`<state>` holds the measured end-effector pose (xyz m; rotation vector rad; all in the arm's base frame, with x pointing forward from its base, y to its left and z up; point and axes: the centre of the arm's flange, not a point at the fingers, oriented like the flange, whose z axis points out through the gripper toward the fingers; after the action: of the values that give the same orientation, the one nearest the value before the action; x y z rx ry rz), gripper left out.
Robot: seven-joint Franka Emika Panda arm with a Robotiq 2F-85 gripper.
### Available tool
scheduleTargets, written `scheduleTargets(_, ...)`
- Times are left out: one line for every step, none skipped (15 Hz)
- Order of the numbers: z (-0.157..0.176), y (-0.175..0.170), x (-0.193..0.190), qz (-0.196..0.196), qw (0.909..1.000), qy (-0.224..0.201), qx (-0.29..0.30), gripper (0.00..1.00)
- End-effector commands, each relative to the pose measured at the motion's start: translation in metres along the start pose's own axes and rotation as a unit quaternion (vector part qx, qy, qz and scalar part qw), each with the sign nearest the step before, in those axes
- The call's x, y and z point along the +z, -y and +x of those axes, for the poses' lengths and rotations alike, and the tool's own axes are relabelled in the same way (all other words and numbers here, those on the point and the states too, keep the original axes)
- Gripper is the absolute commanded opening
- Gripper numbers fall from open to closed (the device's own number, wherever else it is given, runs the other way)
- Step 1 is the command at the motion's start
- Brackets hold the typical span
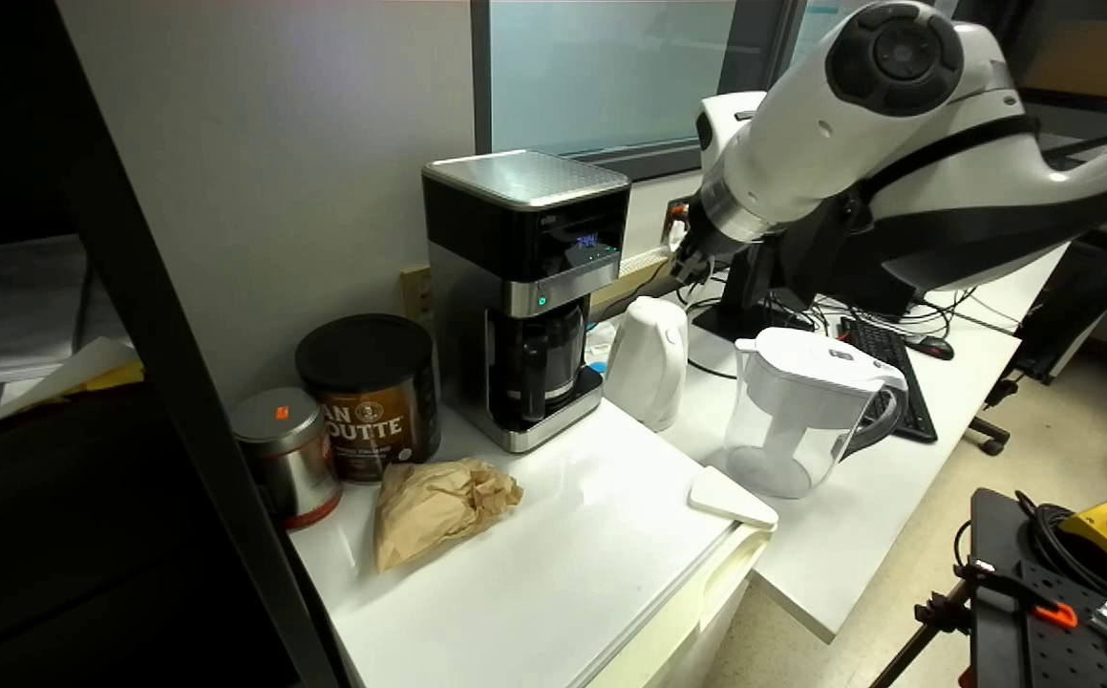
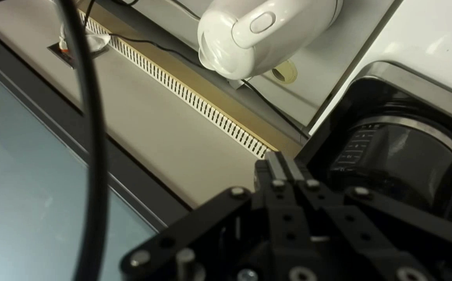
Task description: Press a button on the coffee maker
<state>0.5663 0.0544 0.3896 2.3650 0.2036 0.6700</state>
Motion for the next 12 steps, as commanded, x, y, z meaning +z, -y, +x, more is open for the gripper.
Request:
scheduleTargets(0.027,0.020,0.017,-0.015,0.9996,-0.021,0.015,0.00)
scheduleTargets(0.031,0.024,0.020,-0.014,0.9994,-0.025,0.018,0.01)
scheduleTargets(0.035,0.027,0.023,-0.014,0.9993,-0.028,0.021,0.00)
scheduleTargets(0.038,0.030,0.025,-0.015,0.9992,-0.029,0.023,0.00)
scheduleTargets(0.042,0.033,0.028,-0.015,0.9991,-0.031,0.026,0.00)
scheduleTargets(0.046,0.034,0.031,-0.016,0.9990,-0.031,0.028,0.00)
scheduleTargets(0.049,0.036,0.033,-0.015,0.9989,-0.032,0.031,0.00)
scheduleTargets(0.052,0.037,0.035,-0.015,0.9988,-0.033,0.033,0.00)
scheduleTargets(0.056,0.038,0.038,-0.015,0.9987,-0.034,0.035,0.00)
scheduleTargets(0.059,0.038,0.040,-0.015,0.9987,-0.034,0.037,0.00)
scheduleTargets(0.063,0.038,0.043,-0.016,0.9986,-0.034,0.038,0.00)
scheduleTargets(0.065,0.039,0.046,-0.016,0.9985,-0.033,0.040,0.00)
